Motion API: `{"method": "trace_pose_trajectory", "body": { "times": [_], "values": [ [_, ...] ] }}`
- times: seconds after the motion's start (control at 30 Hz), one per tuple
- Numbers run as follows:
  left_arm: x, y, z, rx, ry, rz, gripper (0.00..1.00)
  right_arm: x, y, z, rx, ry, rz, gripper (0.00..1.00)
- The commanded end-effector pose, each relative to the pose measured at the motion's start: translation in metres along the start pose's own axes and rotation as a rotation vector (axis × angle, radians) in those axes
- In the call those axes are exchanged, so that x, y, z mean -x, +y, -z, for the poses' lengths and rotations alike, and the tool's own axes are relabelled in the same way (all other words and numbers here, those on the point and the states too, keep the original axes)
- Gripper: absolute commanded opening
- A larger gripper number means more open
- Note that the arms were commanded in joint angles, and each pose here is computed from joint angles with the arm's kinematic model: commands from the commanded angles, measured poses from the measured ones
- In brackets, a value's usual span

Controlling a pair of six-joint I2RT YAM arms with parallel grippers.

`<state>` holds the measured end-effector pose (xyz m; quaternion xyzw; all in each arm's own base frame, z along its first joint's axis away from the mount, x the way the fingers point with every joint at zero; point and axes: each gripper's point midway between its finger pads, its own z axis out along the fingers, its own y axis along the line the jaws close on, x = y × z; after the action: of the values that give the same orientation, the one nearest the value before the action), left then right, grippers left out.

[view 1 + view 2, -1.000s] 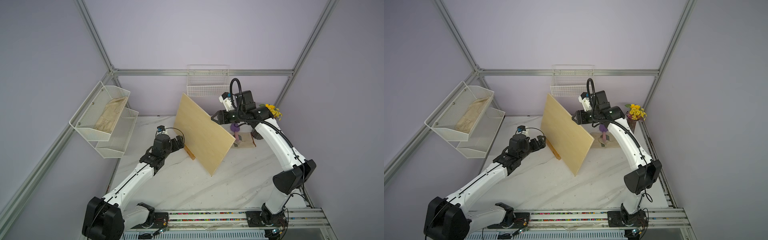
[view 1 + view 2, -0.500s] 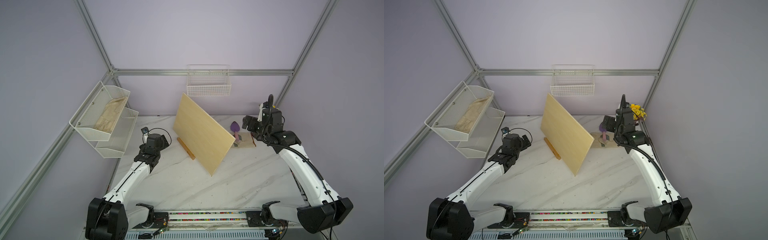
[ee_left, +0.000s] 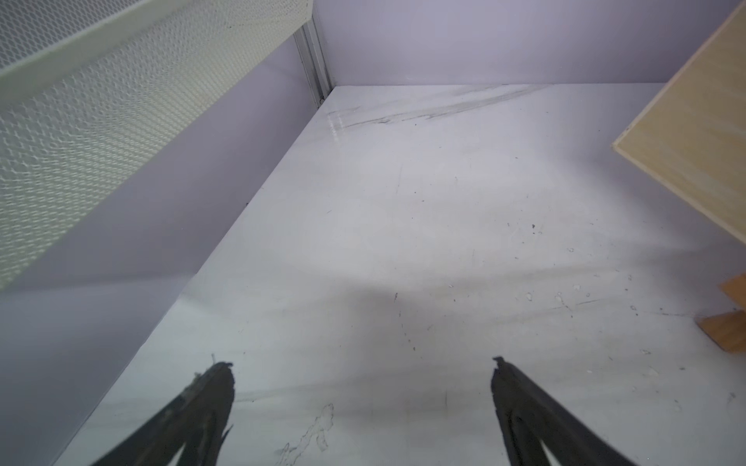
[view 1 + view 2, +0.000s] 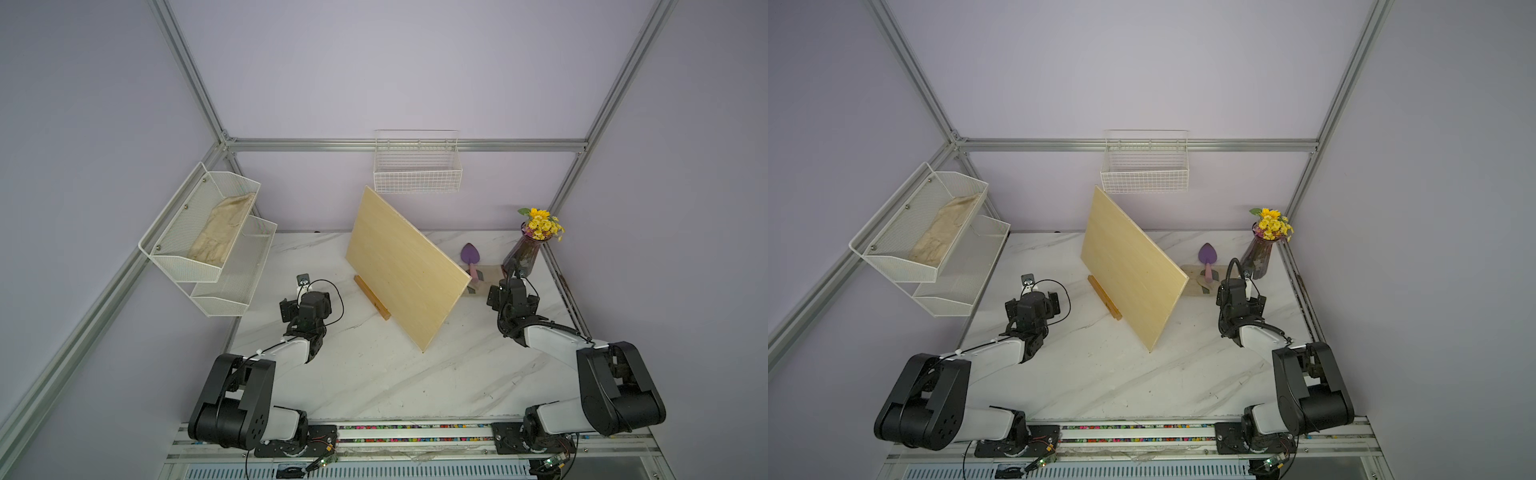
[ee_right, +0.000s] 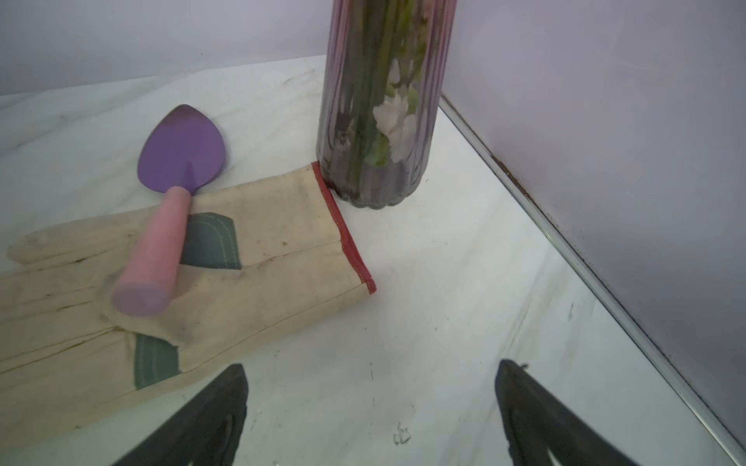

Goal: Assemble the easel
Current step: Reset both arms

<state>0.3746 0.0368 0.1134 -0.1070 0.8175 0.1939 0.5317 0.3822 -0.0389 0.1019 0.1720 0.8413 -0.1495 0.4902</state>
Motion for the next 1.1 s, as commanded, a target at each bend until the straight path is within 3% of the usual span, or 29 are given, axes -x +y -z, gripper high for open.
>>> {"method": "trace_pose_trajectory", "body": {
  "times": [0.0,0.13,0.23,0.3,0.37,0.4,0.47,0.53,1.07],
  "values": [
    [0.032,-0.002,0.001,-0.019,-0.189,0.005,1.00,0.034,0.010,0.000,0.105,-0.208,-0.075,0.97],
    [0.021,-0.001,-0.013,-0.075,-0.173,0.048,1.00,0.020,0.014,-0.017,0.218,-0.199,-0.115,0.97],
    [0.018,-0.005,-0.011,-0.131,-0.189,0.058,1.00,0.026,0.025,-0.016,0.298,-0.280,-0.082,0.97],
    [0.011,-0.014,-0.011,-0.185,-0.197,0.043,1.00,0.009,0.035,-0.016,0.357,-0.270,-0.045,0.97],
    [0.015,-0.014,-0.008,-0.192,-0.246,0.026,1.00,0.004,0.037,-0.010,0.394,-0.345,-0.042,0.97],
    [0.013,-0.012,-0.010,-0.178,-0.216,0.040,1.00,0.007,0.031,-0.012,0.361,-0.353,-0.062,0.97],
    [0.010,-0.007,-0.019,-0.148,-0.172,0.053,1.00,0.003,0.028,-0.032,0.288,-0.245,-0.085,0.97],
    [0.010,-0.002,-0.022,-0.153,-0.160,0.083,1.00,0.005,0.036,-0.034,0.252,-0.250,-0.032,0.97],
    [0.010,0.001,-0.021,-0.137,-0.171,0.090,1.00,0.005,0.037,-0.033,0.256,-0.253,-0.031,0.97]
  ]
}}
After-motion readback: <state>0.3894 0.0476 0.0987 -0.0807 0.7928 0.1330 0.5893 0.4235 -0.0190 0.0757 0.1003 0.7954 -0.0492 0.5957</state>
